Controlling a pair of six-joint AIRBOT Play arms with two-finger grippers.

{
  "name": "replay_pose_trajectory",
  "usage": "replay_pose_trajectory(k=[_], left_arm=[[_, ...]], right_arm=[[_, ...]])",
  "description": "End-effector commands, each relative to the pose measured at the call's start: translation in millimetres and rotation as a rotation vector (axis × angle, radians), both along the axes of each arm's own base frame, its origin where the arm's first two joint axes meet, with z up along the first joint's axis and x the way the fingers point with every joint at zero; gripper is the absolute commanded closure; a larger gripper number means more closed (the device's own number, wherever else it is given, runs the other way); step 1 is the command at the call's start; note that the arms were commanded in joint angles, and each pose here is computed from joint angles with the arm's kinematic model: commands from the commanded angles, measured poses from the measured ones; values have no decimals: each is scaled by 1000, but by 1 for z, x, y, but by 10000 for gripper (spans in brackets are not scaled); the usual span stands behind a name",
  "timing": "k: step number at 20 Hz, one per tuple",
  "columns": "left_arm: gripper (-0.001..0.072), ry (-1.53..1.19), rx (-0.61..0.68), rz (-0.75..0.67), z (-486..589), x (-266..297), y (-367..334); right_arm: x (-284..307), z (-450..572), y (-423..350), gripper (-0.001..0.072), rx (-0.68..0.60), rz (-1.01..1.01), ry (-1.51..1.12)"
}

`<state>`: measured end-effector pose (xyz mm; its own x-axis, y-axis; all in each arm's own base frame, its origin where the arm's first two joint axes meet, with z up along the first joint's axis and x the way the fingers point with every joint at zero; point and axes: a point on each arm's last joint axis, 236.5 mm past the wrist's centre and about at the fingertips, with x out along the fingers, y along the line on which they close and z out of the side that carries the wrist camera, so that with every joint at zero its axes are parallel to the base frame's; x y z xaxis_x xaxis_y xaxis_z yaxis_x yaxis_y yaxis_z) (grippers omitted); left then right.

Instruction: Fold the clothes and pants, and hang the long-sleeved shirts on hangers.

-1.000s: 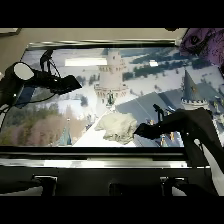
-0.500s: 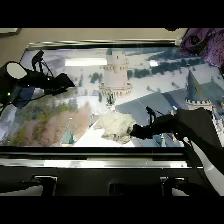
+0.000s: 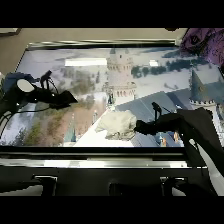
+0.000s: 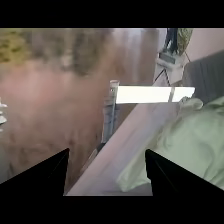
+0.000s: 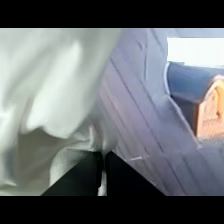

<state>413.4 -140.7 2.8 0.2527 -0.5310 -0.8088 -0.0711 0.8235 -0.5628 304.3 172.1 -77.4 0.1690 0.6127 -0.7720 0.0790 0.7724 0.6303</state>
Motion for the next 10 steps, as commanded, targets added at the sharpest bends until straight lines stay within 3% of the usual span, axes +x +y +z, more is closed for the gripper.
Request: replay_pose_trajectory(k=[1, 10], left_arm=[[155, 24, -148, -31, -35, -27, -40], [157, 124, -195, -221, -82, -84, -134]], right_arm=[[-4, 13, -3, 679, -2, -7, -1], [-10, 13, -1, 678, 9, 2, 23]])
